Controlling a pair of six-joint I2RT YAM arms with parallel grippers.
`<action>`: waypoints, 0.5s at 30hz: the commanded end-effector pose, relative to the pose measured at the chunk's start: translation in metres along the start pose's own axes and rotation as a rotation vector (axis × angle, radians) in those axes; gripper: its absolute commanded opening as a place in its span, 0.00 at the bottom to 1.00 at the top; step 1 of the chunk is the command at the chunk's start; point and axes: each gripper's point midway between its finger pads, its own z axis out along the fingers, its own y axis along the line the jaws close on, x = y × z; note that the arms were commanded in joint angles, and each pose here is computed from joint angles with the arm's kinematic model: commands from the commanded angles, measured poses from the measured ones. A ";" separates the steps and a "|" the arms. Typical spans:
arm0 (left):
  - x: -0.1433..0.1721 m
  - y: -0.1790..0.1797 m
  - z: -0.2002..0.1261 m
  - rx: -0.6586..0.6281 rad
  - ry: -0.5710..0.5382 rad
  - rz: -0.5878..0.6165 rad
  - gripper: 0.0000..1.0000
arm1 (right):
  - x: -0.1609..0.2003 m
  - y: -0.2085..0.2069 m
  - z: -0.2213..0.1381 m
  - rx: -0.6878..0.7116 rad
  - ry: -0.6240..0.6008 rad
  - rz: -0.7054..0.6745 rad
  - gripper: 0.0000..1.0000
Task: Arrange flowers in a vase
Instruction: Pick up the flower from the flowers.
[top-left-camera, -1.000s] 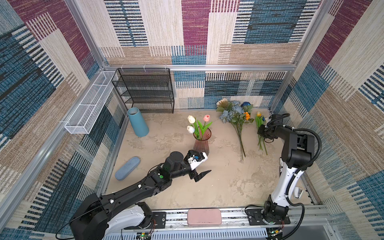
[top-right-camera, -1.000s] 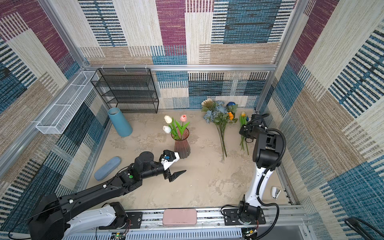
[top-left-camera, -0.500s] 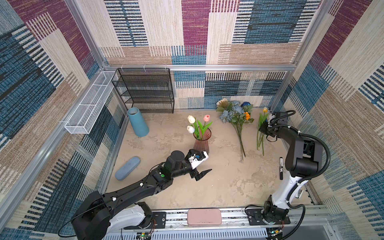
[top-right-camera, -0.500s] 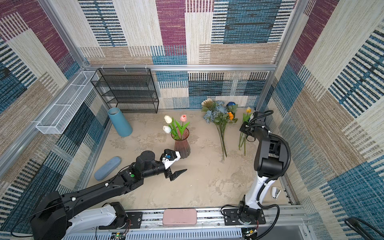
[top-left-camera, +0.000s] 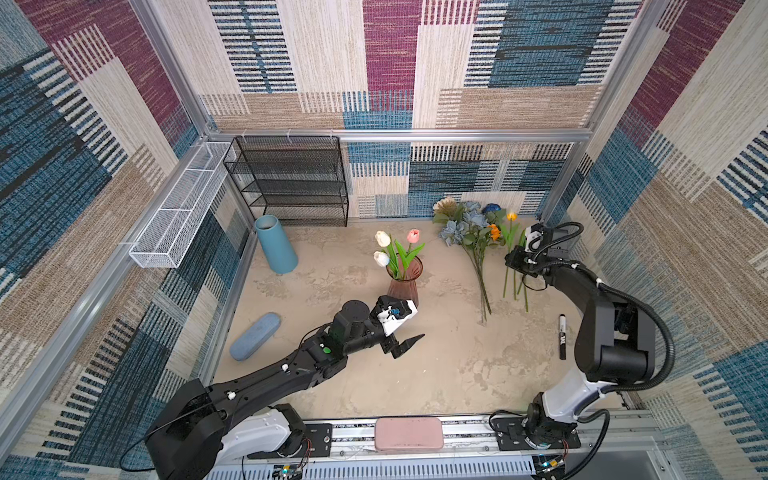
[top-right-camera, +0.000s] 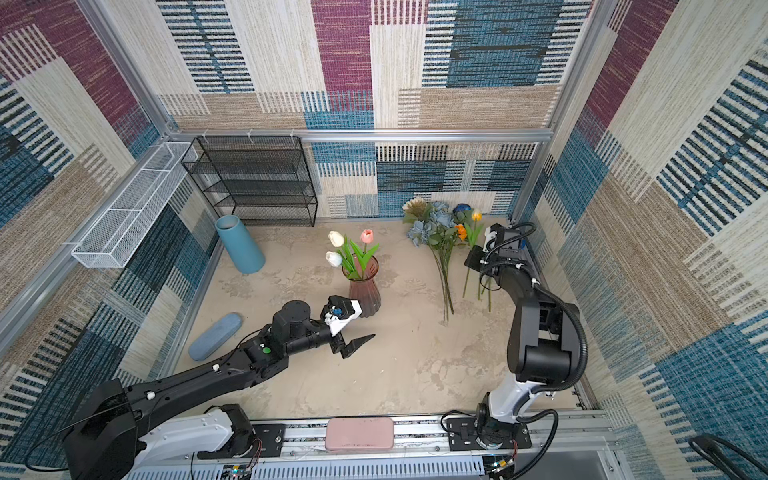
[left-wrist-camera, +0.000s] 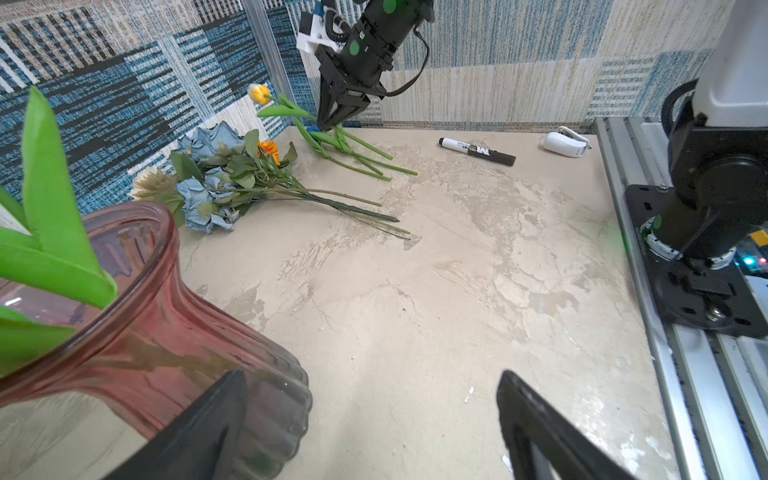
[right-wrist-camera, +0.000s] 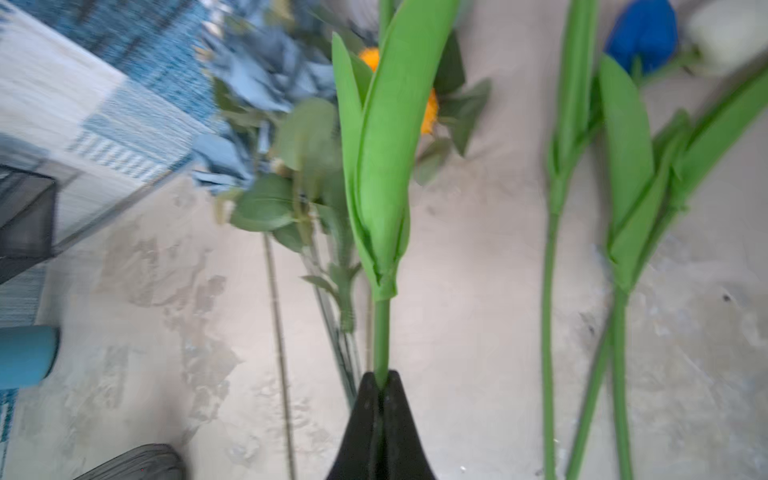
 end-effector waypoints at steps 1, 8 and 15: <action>-0.021 0.016 -0.006 -0.091 -0.094 -0.001 0.96 | -0.031 0.058 -0.030 -0.183 -0.145 -0.129 0.00; -0.037 0.061 -0.031 -0.256 -0.263 -0.111 0.96 | -0.036 0.186 -0.131 -0.633 -0.408 -0.364 0.00; -0.006 0.102 -0.049 -0.296 -0.323 -0.288 0.94 | 0.009 0.270 -0.194 -0.934 -0.617 -0.542 0.00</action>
